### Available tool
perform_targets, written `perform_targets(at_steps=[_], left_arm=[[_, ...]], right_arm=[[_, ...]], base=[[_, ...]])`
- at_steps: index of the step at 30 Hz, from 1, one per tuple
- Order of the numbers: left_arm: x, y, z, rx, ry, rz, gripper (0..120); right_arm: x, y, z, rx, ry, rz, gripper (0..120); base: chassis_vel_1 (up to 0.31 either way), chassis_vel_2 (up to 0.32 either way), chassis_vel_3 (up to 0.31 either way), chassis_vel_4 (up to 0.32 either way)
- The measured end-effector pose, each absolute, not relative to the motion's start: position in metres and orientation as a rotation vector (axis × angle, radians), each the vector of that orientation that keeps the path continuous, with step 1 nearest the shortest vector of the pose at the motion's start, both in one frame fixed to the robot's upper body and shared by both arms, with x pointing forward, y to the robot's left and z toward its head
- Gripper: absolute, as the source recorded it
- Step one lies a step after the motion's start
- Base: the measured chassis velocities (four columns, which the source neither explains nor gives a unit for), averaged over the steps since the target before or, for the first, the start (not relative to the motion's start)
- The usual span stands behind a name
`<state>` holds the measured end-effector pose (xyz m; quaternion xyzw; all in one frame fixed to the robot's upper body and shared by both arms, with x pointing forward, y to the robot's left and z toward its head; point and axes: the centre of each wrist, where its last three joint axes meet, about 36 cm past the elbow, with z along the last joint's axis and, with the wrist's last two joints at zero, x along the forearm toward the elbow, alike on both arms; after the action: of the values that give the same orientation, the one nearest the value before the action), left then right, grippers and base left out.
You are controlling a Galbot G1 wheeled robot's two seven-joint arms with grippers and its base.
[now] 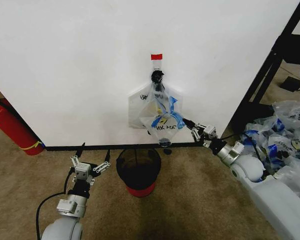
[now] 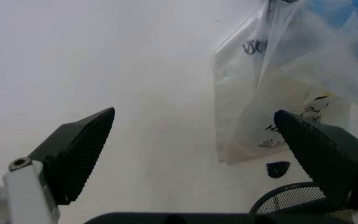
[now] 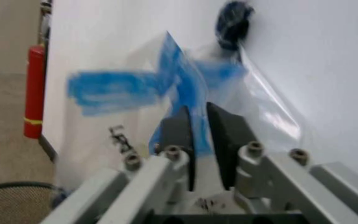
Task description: Pick up the garbage bag from the wall and place it over the trash bin.
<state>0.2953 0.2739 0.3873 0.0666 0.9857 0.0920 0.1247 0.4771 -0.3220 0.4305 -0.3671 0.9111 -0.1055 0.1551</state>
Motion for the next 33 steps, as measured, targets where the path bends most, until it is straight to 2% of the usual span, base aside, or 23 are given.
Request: perform_targets(at_steps=[4, 6, 7, 11, 13, 15, 16, 19, 24, 29, 33], left_arm=[[0.295, 0.273, 0.387, 0.193, 2.872, 0.269, 100], [0.295, 0.273, 0.387, 0.193, 2.872, 0.269, 100], [0.295, 0.274, 0.387, 0.192, 2.872, 0.269, 100], [0.295, 0.273, 0.387, 0.191, 2.869, 0.269, 100], [0.295, 0.273, 0.387, 0.191, 2.869, 0.269, 100], [0.295, 0.274, 0.387, 0.189, 2.868, 0.272, 100], [0.295, 0.274, 0.387, 0.189, 2.868, 0.272, 100], [0.295, 0.275, 0.387, 0.187, 2.868, 0.275, 100], [0.294, 0.276, 0.387, 0.186, 2.867, 0.276, 100], [0.294, 0.278, 0.388, 0.185, 2.865, 0.279, 100], [0.295, 0.278, 0.388, 0.186, 2.864, 0.278, 100]], right_arm=[[0.476, -0.318, 0.435, -1.051, 2.571, -0.429, 31], [0.476, -0.318, 0.436, -1.048, 2.567, -0.452, 33], [0.476, -0.318, 0.436, -1.036, 2.562, -0.493, 39], [0.481, -0.319, 0.434, -1.001, 2.552, -0.625, 55], [0.482, -0.319, 0.434, -0.991, 2.546, -0.659, 58], [0.485, -0.317, 0.433, -0.973, 2.527, -0.736, 68], [0.485, -0.316, 0.433, -0.971, 2.525, -0.741, 68], [0.489, -0.308, 0.433, -0.965, 2.508, -0.770, 85], [0.489, -0.304, 0.429, -0.976, 2.510, -0.778, 98], [0.488, -0.304, 0.427, -0.977, 2.519, -0.791, 100], [0.486, -0.302, 0.424, -0.961, 2.527, -0.769, 88]], base=[[0.000, 0.000, 0.000, 0.000], [0.000, 0.000, 0.000, 0.000], [0.000, 0.000, 0.000, 0.000], [0.000, 0.000, 0.000, 0.000], [0.000, 0.000, 0.000, 0.000], [0.000, 0.000, 0.000, 0.000], [0.000, 0.000, 0.000, 0.000], [0.000, 0.000, 0.000, 0.000], [0.000, 0.000, 0.000, 0.000], [0.000, 0.000, 0.000, 0.000], [0.000, 0.000, 0.000, 0.000]])
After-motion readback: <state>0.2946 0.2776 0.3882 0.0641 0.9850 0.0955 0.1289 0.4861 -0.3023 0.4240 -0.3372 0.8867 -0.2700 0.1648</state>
